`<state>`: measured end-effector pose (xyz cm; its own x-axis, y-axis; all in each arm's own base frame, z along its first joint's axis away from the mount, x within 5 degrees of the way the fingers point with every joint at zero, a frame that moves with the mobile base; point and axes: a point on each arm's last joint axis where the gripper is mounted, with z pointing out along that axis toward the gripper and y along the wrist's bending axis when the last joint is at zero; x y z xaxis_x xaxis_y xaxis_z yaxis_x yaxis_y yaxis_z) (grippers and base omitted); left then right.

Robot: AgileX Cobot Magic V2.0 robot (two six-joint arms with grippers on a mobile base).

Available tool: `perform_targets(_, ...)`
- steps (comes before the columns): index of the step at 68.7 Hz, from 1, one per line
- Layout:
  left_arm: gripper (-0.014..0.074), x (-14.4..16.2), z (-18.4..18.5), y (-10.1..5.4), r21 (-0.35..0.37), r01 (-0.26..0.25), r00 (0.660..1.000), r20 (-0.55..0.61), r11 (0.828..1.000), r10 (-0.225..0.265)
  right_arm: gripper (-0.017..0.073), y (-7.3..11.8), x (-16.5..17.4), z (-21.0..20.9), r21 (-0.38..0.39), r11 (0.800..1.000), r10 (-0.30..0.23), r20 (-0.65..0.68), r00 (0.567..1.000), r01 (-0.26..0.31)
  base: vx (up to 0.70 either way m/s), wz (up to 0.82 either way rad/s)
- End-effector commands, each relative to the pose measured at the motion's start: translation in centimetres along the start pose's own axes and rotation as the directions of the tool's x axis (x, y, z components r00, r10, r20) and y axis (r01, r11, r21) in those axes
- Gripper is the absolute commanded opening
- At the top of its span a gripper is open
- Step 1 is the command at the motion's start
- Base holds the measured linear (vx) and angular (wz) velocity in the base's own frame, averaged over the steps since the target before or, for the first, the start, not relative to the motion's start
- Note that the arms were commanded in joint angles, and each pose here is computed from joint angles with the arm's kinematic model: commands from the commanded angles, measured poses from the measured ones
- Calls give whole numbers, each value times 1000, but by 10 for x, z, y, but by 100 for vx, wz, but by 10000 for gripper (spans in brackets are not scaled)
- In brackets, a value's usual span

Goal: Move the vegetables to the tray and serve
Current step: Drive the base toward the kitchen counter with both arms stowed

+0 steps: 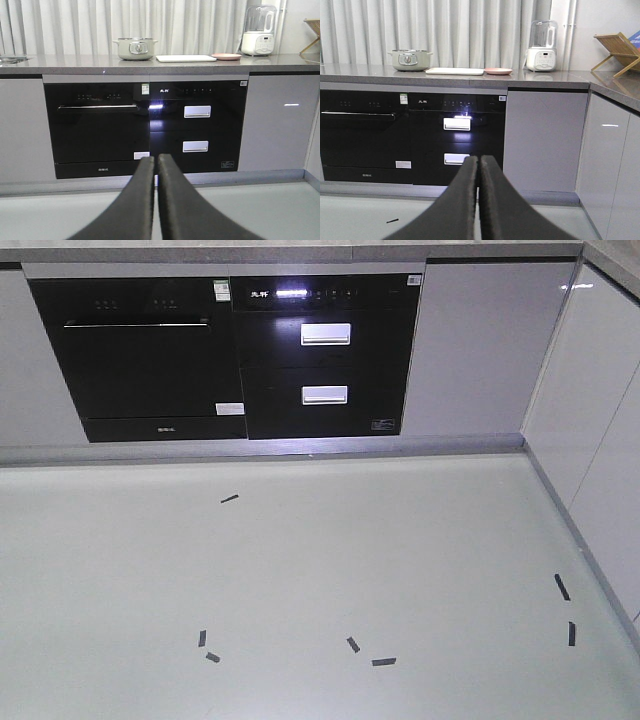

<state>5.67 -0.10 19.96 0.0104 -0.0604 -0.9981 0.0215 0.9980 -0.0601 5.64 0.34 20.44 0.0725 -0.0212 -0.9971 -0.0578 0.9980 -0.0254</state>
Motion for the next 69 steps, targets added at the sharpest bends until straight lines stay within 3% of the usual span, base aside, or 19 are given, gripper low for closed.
perform_targets(1,-6,1,0,-1,13,2,998,60,1000,-3,-3,1,-1,1,-10,1000,-11,49,999,12,0,0)
perform_targets(69,-6,1,0,-1,13,2,998,60,1000,-3,-3,1,-1,1,-10,1000,-11,49,999,12,0,0)
